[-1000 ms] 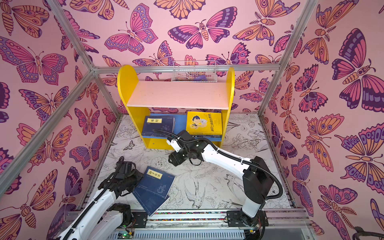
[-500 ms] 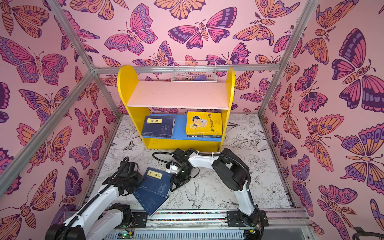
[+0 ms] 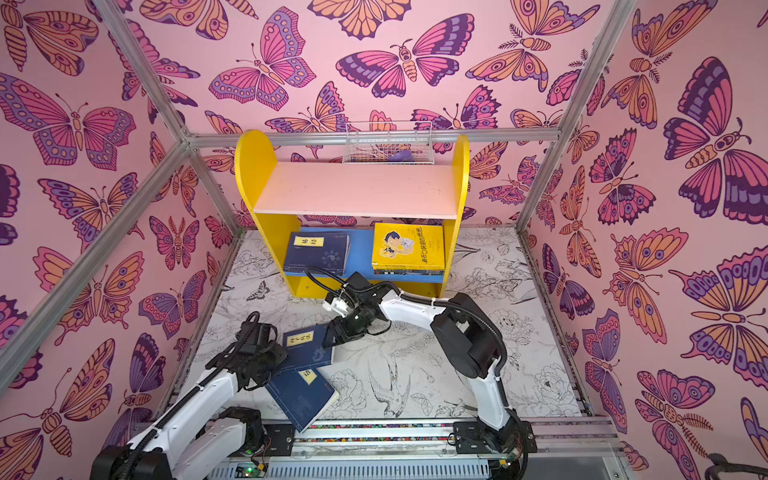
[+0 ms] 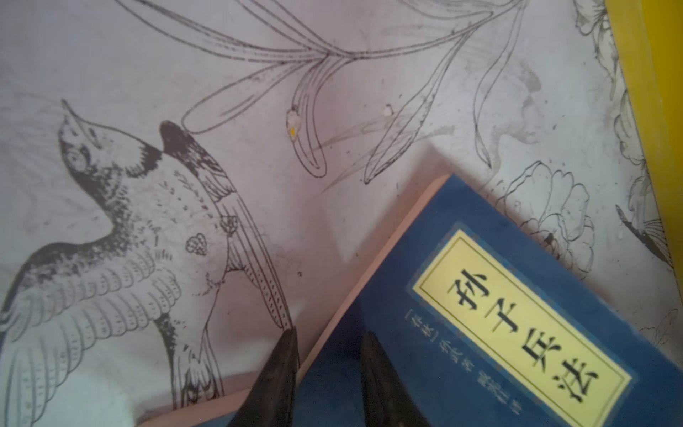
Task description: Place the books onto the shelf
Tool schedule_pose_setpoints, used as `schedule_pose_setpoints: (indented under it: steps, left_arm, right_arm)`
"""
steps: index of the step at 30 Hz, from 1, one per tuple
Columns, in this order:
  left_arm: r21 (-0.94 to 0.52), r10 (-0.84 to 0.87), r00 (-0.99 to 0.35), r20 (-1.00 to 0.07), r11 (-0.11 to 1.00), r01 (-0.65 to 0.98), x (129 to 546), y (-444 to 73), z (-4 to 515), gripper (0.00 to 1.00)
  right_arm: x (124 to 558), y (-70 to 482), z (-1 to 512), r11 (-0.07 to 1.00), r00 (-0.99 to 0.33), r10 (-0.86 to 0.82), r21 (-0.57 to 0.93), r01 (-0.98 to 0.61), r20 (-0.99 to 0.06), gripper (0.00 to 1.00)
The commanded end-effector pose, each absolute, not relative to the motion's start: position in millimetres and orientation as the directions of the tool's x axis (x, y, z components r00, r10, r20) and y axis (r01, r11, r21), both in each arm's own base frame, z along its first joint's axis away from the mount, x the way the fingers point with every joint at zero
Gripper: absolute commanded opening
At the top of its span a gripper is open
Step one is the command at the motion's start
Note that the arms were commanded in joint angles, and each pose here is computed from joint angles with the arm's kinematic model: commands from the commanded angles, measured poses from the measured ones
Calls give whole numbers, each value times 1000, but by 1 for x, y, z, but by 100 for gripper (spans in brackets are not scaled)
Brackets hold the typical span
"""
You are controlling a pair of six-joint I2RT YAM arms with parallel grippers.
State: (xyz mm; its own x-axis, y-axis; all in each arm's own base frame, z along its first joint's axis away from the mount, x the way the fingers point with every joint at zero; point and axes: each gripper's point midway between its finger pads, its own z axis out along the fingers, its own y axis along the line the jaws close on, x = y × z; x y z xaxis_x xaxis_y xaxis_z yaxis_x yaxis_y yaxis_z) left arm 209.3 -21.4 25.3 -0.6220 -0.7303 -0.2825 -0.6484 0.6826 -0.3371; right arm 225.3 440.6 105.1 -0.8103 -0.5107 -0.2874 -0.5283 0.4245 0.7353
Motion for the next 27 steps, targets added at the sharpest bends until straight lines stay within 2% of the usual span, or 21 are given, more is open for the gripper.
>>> schedule_pose_setpoints:
  steps: [1, 11, 19, 25, 27]
  left_arm:
    - [-351, -714, -658, -241, 696, -626, 208, -32, 23, 32]
    - [-388, -712, -659, -243, 694, -607, 215, -39, 27, 32]
    - [-399, -718, -649, -250, 687, -607, 215, -39, 29, 38]
    - [-411, -753, -599, -272, 654, -635, 213, -32, 40, 44]
    - [-411, -764, -571, -302, 644, -645, 212, -25, 51, 45]
  right_arm:
    - [240, 459, 140, 376, -803, -447, 731, -569, -395, 56]
    - [255, 465, 144, 416, -820, -387, 714, -564, -422, 42]
    - [255, 464, 155, 404, -816, -371, 714, -571, -443, 0]
    - [249, 447, 189, 371, -782, -358, 691, -620, -509, 0]
    - [254, 435, 204, 392, -768, -333, 661, -640, -547, 0]
